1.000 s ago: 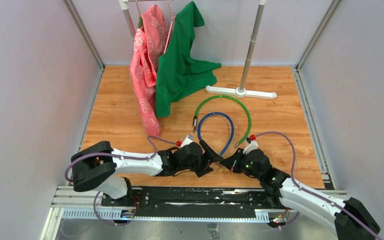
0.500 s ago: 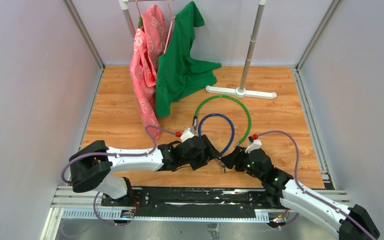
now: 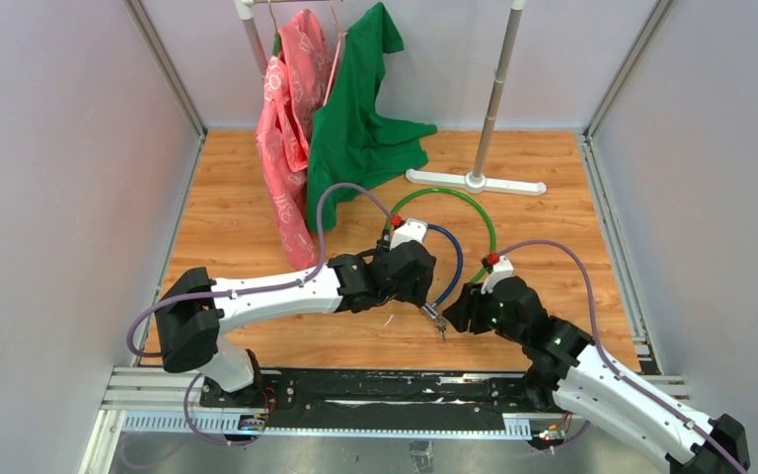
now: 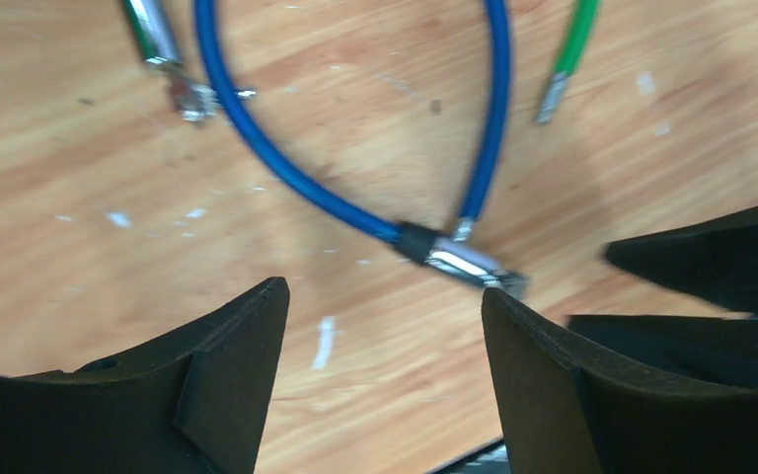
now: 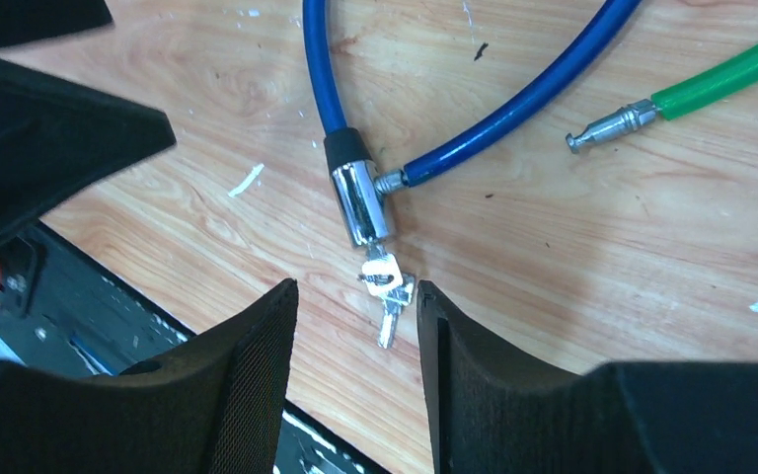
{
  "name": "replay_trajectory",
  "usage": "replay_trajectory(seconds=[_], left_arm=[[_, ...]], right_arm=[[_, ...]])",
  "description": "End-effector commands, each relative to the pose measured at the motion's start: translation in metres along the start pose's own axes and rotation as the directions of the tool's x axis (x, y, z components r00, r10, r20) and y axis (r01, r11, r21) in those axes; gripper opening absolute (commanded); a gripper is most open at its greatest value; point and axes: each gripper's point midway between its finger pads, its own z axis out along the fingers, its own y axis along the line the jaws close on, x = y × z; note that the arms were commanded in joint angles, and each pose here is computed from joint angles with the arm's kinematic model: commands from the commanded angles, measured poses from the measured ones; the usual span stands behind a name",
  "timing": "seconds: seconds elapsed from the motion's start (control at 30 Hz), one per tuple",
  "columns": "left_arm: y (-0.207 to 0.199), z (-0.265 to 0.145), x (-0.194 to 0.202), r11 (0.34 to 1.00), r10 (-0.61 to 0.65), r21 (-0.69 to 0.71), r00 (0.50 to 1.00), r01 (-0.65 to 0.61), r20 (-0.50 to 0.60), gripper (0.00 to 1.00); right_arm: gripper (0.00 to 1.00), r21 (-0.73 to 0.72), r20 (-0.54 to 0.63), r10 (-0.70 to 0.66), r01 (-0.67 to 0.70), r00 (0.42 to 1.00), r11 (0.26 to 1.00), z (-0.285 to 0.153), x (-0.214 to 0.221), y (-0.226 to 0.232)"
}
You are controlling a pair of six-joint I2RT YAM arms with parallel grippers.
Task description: Unlock with the key
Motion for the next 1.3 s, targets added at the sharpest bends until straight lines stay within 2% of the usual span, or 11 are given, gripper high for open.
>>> replay_trajectory(seconds=[0.0, 0.07, 0.17, 0.23, 0.4, 0.47, 0.6, 0.7, 0.97, 1.27], left_arm=[[0.052, -0.005, -0.008, 0.910, 0.383, -0.154, 0.923, -0.385, -0.043, 0.75], [0.062, -0.002, -0.007, 0.894, 0.417, -0.153, 0.907, -0.421, -0.062, 0.75], [0.066, 0.008, -0.001, 0.901, 0.415, -0.095, 0.905, -0.423, -0.093, 0.75], [0.071, 0.015, -0.001, 0.903, 0.403, -0.117, 0.909, -0.413, -0.103, 0.75], [0.076, 0.028, -0.001, 0.935, 0.246, -0.216, 0.954, -0.280, -0.173, 0.73], [0.072, 0.027, 0.000, 0.953, 0.189, -0.210, 0.970, -0.218, -0.151, 0.71], [0.074, 0.009, 0.011, 0.990, 0.077, -0.118, 0.996, -0.081, -0.038, 0.69], [0.090, -0.010, 0.026, 0.994, 0.047, -0.095, 0.999, -0.045, 0.012, 0.68], [0.105, -0.037, 0.048, 0.990, 0.100, -0.101, 0.994, -0.094, 0.048, 0.68], [0.100, -0.046, 0.076, 0.996, 0.082, -0.043, 0.995, -0.079, 0.058, 0.68]], right_arm=[[0.50, 0.040, -0.153, -0.113, 0.120, 0.982, 0.992, -0.011, 0.016, -0.010], [0.50, 0.022, -0.174, -0.108, 0.113, 0.979, 0.993, -0.008, 0.020, -0.006], [0.50, 0.025, -0.184, -0.089, 0.095, 0.979, 0.995, -0.002, 0.018, -0.003], [0.50, 0.031, -0.188, -0.096, 0.104, 0.978, 0.994, 0.001, 0.016, -0.003], [0.51, 0.037, -0.210, -0.142, 0.153, 0.967, 0.988, 0.007, 0.007, 0.001], [0.52, 0.036, -0.225, -0.162, 0.175, 0.961, 0.984, 0.009, 0.003, 0.003], [0.57, 0.026, -0.237, -0.221, 0.233, 0.946, 0.972, 0.012, -0.010, 0.009], [0.60, 0.021, -0.247, -0.267, 0.281, 0.932, 0.960, 0.017, -0.022, 0.014], [0.62, -0.005, -0.363, -0.358, 0.382, 0.860, 0.924, 0.045, -0.035, 0.026], [0.62, -0.029, -0.554, -0.418, 0.485, 0.720, 0.874, 0.078, -0.022, 0.027]])
